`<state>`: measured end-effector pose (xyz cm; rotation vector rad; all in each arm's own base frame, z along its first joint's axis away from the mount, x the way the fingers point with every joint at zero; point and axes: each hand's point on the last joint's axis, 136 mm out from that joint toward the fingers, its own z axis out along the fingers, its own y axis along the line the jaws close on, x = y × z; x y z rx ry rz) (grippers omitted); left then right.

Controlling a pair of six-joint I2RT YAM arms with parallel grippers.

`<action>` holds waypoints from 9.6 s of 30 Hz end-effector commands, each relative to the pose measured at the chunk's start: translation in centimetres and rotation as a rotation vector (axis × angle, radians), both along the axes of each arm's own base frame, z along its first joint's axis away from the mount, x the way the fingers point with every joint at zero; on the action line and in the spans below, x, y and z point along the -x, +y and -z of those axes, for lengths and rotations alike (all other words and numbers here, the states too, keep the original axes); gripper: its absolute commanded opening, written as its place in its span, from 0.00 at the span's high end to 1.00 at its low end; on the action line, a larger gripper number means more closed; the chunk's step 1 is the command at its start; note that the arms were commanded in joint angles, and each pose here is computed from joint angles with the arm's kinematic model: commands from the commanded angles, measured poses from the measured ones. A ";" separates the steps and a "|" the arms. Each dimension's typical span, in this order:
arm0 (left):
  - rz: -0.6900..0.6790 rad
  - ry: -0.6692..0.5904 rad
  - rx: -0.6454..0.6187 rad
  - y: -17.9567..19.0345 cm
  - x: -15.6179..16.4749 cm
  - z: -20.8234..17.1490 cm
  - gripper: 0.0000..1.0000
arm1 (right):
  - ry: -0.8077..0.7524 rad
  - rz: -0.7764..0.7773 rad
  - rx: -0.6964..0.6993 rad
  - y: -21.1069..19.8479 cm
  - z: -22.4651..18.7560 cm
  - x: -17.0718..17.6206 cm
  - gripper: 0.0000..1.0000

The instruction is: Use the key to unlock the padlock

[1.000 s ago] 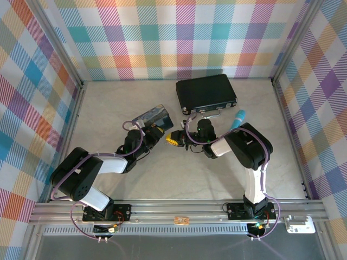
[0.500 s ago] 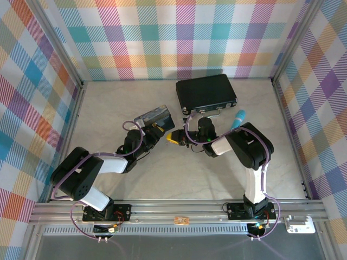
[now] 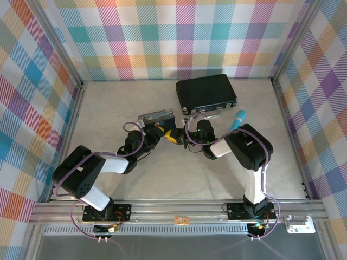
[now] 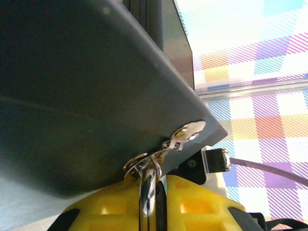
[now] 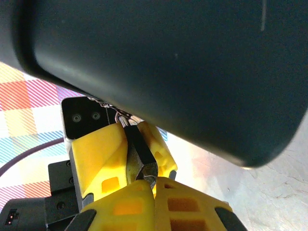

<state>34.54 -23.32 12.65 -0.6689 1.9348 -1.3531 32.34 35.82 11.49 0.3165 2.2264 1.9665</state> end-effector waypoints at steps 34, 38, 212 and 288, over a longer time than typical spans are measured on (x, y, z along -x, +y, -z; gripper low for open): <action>0.230 -0.373 -0.102 -6.6 2.9 -1.9 1.00 | 0.536 0.340 -0.255 0.0 1.7 -0.5 0.94; 0.186 -0.319 -0.086 -5.9 2.5 -1.0 1.00 | 0.483 0.367 -0.133 -1.3 4.0 0.0 0.85; -0.016 0.054 0.013 0.8 0.5 6.7 1.00 | -0.700 -0.540 0.830 3.1 6.3 3.8 1.00; -0.337 0.054 -0.483 10.0 2.2 -0.4 1.00 | -0.422 -0.016 0.788 -0.4 -2.9 -5.0 0.01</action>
